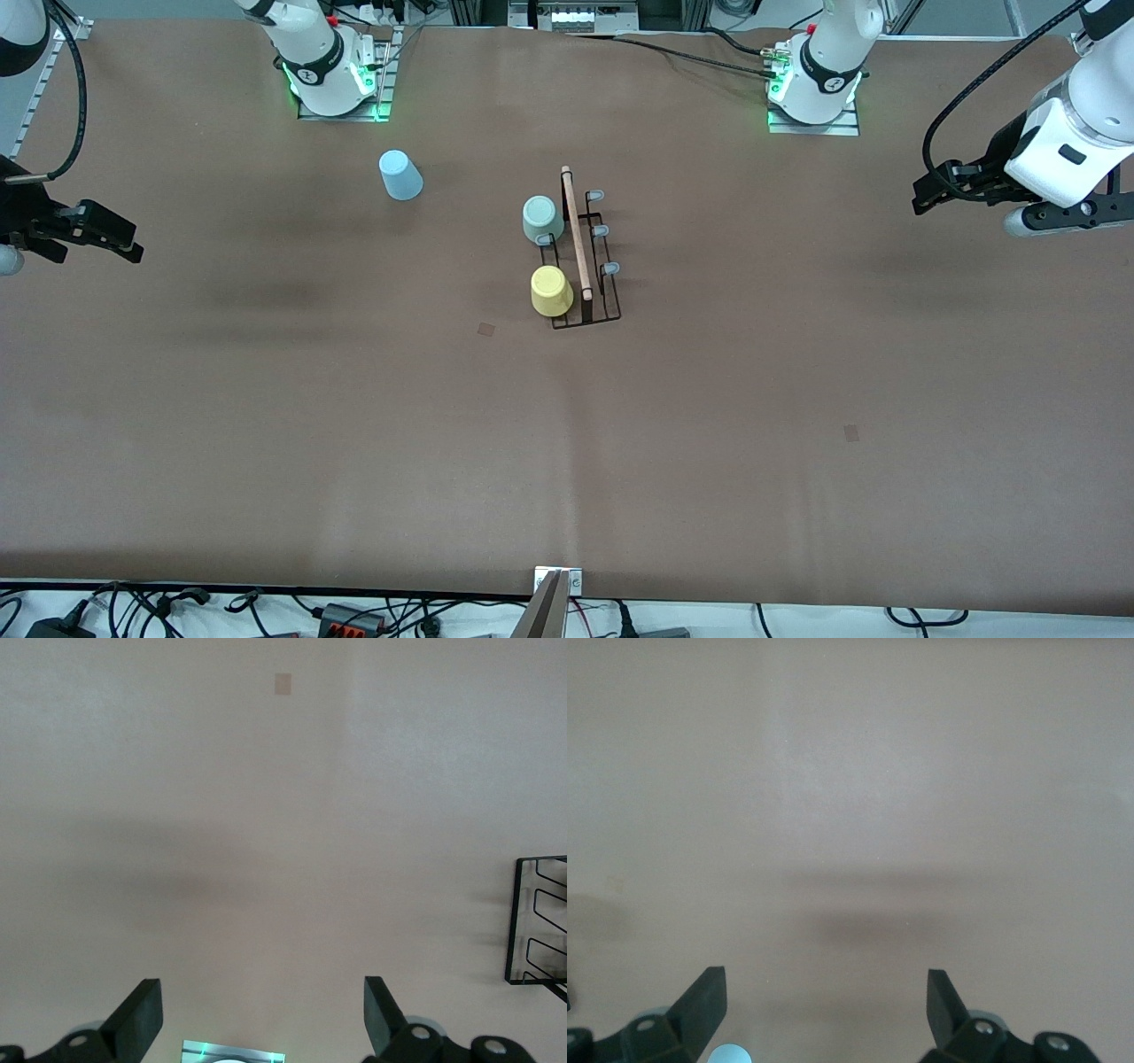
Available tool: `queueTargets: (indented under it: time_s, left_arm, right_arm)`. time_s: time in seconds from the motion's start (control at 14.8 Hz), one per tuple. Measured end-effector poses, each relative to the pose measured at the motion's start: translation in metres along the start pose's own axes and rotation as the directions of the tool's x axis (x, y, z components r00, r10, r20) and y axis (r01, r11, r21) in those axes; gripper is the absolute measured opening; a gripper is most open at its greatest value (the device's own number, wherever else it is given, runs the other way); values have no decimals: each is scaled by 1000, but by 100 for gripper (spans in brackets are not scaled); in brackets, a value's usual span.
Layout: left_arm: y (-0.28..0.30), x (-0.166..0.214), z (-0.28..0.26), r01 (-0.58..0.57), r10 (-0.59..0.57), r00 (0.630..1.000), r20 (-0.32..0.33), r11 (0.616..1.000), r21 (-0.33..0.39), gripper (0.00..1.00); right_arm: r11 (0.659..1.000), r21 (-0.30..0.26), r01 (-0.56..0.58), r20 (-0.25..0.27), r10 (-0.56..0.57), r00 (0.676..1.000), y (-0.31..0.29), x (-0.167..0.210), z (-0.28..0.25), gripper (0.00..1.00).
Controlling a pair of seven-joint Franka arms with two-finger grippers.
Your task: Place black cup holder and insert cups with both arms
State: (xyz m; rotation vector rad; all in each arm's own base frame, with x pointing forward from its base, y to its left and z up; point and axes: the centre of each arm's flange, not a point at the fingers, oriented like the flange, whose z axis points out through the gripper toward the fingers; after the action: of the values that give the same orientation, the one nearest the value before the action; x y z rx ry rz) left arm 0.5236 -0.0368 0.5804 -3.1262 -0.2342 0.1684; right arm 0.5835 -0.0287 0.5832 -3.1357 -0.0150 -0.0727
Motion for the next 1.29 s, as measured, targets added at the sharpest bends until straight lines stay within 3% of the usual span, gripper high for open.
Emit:
queueTargets:
  time_s: [1.29]
  left_arm:
    - [0, 1, 1, 0, 0, 1000, 1, 1000, 0, 100]
  right_arm:
    - [1000, -4, 1, 7, -1, 1000, 0, -3, 0, 100]
